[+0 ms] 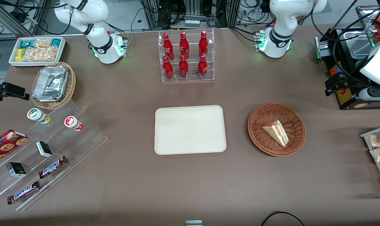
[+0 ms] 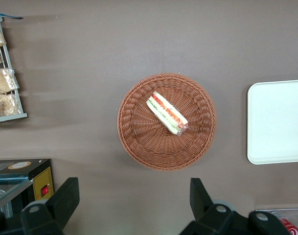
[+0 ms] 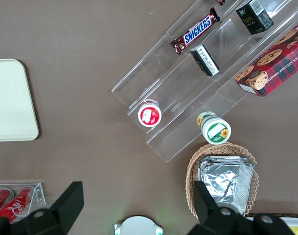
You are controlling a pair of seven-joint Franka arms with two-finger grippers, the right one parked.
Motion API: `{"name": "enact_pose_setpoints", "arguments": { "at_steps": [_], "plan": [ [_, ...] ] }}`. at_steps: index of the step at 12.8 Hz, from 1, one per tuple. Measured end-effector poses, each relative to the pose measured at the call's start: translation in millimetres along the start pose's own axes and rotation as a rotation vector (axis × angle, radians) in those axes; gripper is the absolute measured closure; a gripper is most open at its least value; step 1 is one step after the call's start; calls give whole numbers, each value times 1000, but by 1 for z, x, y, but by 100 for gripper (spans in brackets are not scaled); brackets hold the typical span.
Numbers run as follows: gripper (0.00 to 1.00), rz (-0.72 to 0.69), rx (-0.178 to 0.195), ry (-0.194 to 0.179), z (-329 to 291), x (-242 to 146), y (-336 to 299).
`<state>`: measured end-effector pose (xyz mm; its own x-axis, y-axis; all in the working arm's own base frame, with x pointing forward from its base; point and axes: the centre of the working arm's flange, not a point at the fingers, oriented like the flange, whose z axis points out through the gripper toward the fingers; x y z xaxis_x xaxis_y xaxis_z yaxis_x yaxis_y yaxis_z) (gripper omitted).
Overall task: Place sandwich from basket to tray
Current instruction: 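Move the left gripper over the wicker basket holding the sandwich, then lower the left gripper and grasp the wrapped sandwich upright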
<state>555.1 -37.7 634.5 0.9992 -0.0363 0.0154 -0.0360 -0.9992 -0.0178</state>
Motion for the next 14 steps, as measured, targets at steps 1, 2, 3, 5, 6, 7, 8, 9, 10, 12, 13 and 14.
{"name": "enact_pose_setpoints", "arguments": {
  "at_steps": [1, 2, 3, 5, 6, 7, 8, 9, 10, 12, 13, 14],
  "plan": [
    [0, 2, 0, -1, 0, 0, 0],
    [0, 4, 0, -4, 0, 0, 0],
    [0, 4, 0, -8, 1, -1, 0],
    [0, 4, 1, -26, 6, 0, 0],
    [0, 4, 1, -46, 16, 2, 0],
    [0, 6, 2, -72, 33, 5, 1],
    [0, 2, 3, -86, 58, 13, 5],
    [0, -16, 4, -84, 84, 20, 11],
    [0, -37, 4, -76, 110, 25, 18],
    [0, -84, 4, -61, 163, 29, 39],
    [0, -128, 3, -43, 186, 27, 51],
    [0, -164, 0, -30, 206, 23, 61]
  ]
}}
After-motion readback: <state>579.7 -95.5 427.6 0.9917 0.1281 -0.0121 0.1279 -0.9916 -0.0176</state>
